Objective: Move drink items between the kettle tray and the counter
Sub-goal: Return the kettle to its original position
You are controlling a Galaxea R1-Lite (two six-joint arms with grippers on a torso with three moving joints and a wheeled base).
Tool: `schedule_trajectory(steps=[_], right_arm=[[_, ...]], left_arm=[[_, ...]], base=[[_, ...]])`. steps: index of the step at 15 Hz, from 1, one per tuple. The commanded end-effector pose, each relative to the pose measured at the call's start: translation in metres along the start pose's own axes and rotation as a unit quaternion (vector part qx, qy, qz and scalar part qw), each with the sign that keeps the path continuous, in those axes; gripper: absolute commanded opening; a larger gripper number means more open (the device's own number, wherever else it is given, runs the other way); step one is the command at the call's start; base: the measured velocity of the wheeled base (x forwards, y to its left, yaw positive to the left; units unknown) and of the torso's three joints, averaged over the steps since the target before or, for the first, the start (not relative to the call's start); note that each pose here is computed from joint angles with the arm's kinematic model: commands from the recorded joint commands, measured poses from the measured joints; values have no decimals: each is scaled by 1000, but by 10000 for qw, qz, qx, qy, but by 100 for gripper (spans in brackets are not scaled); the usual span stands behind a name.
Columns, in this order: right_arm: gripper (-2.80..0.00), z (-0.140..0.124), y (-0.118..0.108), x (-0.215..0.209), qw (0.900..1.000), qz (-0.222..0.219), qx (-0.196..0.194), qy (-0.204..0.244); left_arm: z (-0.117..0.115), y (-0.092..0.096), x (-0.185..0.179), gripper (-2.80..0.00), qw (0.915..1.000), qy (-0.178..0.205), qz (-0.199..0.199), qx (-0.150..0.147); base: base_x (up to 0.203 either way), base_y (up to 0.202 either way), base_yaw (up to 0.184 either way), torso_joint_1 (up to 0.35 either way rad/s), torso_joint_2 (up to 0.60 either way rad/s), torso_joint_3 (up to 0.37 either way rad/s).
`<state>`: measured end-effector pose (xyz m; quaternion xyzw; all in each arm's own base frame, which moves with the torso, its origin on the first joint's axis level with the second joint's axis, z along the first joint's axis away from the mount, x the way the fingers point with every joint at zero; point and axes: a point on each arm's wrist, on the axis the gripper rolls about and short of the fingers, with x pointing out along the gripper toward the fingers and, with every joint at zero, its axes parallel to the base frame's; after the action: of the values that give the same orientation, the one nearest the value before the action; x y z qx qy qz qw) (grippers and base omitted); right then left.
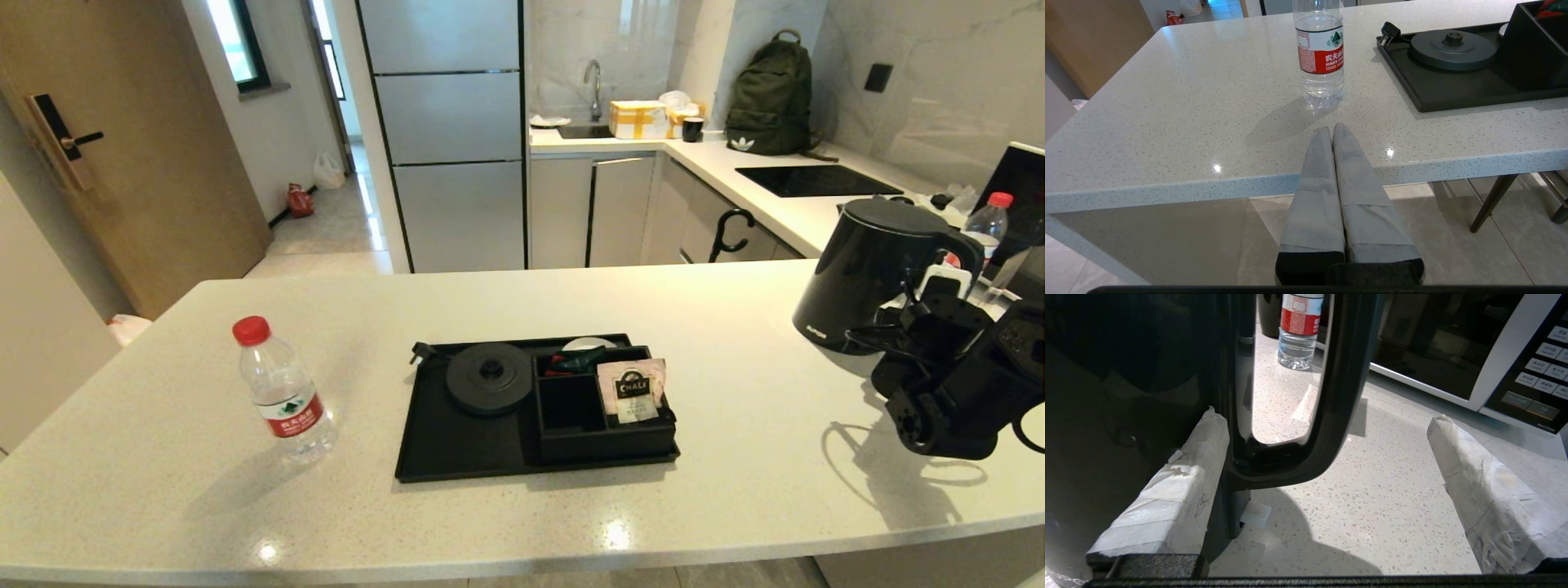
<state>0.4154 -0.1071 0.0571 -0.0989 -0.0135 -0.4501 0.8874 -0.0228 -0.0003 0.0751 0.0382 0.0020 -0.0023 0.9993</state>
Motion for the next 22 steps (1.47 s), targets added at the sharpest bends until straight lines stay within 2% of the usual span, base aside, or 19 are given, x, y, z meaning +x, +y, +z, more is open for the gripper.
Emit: schedule_trajectory(steps=[1,12,22], right_arm=[[0,-1,-1,0,10000,-27,-8,5],[0,4,8,12,9997,-134,105,-181],[0,5,2,6,9998,-107,66,-137]], left_arm=[[0,0,0,-280,10000,10,7,1],[0,0,0,-280,10000,2,-1,2],[0,0,0,-280,10000,3,-1,2]], base=[[0,0,0,0,0,0],[0,0,0,0,0,0],[0,0,0,0,0,0]])
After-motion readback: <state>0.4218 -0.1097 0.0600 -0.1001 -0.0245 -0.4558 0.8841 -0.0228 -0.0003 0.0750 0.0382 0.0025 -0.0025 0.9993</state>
